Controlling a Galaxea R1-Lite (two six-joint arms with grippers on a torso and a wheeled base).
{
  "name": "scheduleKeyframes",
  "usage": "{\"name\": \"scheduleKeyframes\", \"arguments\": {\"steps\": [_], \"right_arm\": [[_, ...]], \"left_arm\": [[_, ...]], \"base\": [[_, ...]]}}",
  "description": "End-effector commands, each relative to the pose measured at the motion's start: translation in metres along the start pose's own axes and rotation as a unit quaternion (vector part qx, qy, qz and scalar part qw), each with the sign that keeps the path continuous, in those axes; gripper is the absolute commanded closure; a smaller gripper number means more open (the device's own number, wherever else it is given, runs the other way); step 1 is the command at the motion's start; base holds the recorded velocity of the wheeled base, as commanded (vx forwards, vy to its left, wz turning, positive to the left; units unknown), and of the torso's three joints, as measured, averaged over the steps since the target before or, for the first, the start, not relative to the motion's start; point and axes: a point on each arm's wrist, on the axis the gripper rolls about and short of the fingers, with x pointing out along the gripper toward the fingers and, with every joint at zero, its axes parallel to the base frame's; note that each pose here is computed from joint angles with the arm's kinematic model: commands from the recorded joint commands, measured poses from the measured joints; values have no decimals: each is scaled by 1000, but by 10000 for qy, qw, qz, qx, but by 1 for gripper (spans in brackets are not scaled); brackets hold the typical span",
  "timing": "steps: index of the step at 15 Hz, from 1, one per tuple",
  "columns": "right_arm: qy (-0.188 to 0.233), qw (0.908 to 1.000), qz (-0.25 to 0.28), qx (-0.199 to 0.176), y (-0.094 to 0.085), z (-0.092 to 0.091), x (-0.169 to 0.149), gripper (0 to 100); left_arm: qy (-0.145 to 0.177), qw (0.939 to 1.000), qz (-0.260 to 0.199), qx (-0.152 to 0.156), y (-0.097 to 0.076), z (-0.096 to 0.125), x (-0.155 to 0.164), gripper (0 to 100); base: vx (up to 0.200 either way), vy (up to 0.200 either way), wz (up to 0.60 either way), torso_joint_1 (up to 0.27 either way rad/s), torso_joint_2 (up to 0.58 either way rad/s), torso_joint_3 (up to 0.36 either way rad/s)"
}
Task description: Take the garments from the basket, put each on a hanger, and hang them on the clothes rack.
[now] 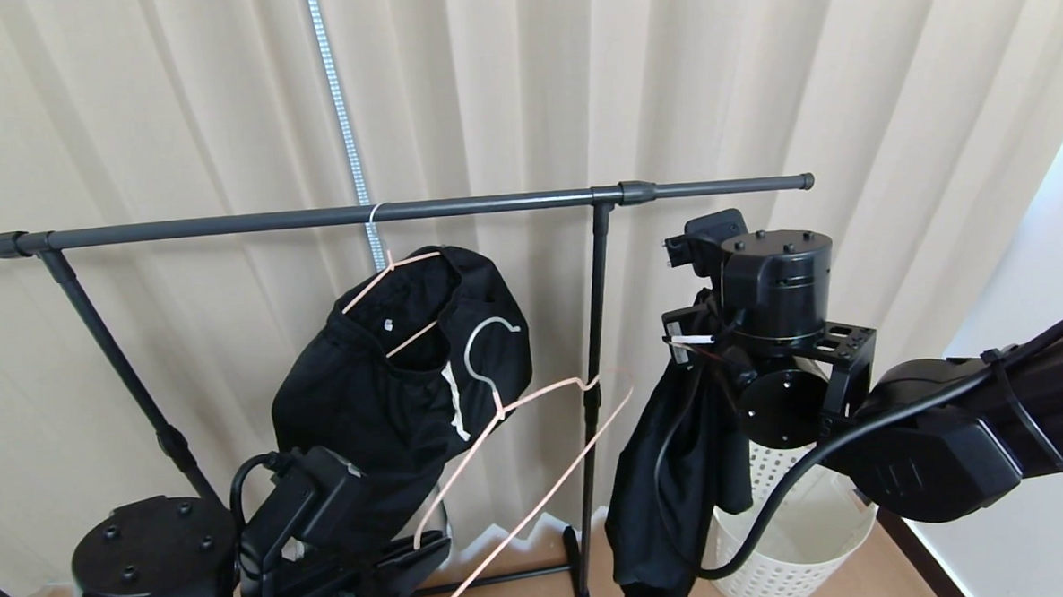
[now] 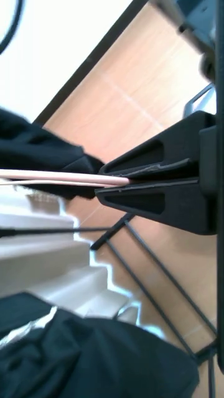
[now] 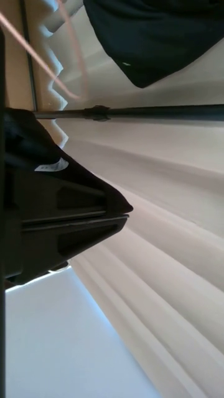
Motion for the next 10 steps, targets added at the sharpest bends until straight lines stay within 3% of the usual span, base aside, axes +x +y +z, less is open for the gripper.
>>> {"name": "scheduleKeyframes", "arguments": {"steps": [1,4,10], "right_arm": [[-4,10000,-14,-2,-2,0,-1,100],[-74,10000,-21,-36,-1,1,1,100],[-282,9995,-111,-75,0,-5,8,100]], "left_arm": [[119,9999,-27,3,0,-9,5,100],[-197,9996,-169,63,-4,-11,0,100],[-265,9983,-460,257,-10,-13,-3,100]], "base": [[0,0,0,0,0,0],[0,0,0,0,0,0],[0,0,0,0,0,0]]}}
